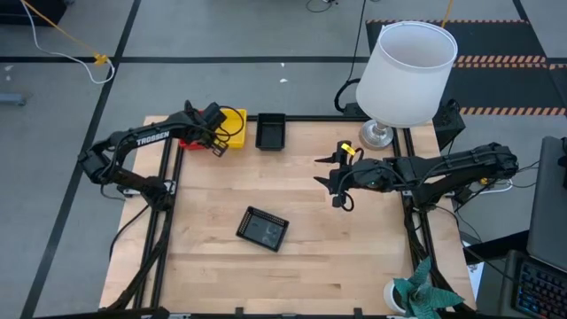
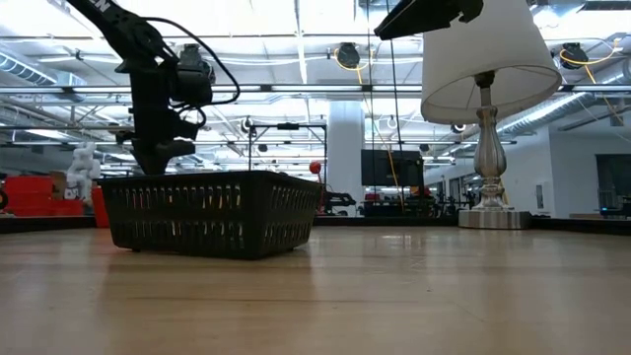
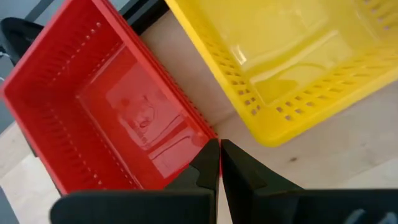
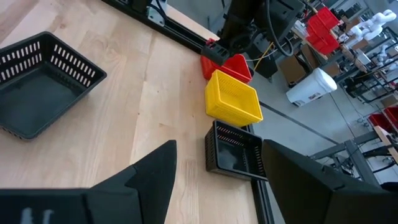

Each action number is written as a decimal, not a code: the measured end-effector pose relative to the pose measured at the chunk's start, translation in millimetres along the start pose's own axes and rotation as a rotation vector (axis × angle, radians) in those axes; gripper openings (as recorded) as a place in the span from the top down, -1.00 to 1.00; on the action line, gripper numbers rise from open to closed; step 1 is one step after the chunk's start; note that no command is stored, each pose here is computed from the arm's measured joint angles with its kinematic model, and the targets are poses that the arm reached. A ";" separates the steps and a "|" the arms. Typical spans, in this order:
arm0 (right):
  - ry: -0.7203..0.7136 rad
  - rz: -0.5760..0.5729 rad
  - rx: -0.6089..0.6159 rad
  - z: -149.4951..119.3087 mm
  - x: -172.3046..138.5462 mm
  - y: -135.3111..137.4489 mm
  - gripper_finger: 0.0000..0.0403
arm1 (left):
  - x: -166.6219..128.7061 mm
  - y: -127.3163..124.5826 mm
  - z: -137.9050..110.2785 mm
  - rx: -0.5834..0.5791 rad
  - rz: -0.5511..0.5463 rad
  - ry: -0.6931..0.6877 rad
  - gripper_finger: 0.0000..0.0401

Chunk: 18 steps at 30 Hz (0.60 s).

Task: Stack baskets by color
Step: Adjust the stacked red bin

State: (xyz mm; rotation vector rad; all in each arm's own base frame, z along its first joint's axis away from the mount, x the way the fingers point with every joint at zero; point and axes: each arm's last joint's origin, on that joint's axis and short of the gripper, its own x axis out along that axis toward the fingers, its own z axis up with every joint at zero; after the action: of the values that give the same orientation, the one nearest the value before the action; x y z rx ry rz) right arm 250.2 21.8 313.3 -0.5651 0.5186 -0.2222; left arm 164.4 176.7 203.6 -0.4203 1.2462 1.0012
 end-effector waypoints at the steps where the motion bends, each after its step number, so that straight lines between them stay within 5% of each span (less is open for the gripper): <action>1: 0.000 0.000 0.000 0.0 0.0 0.0 -0.13 | 0.0 0.2 0.0 -0.002 0.005 0.000 0.91; 18: 0.000 0.000 0.003 0.0 0.0 0.0 -0.13 | 4.6 0.6 -0.7 -0.015 0.023 -0.012 0.91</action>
State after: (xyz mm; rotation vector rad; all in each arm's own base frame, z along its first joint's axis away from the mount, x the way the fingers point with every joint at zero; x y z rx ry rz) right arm 250.2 21.8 313.3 -0.5624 0.5182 -0.2225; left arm 163.5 178.2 199.3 -0.4118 1.2357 1.0321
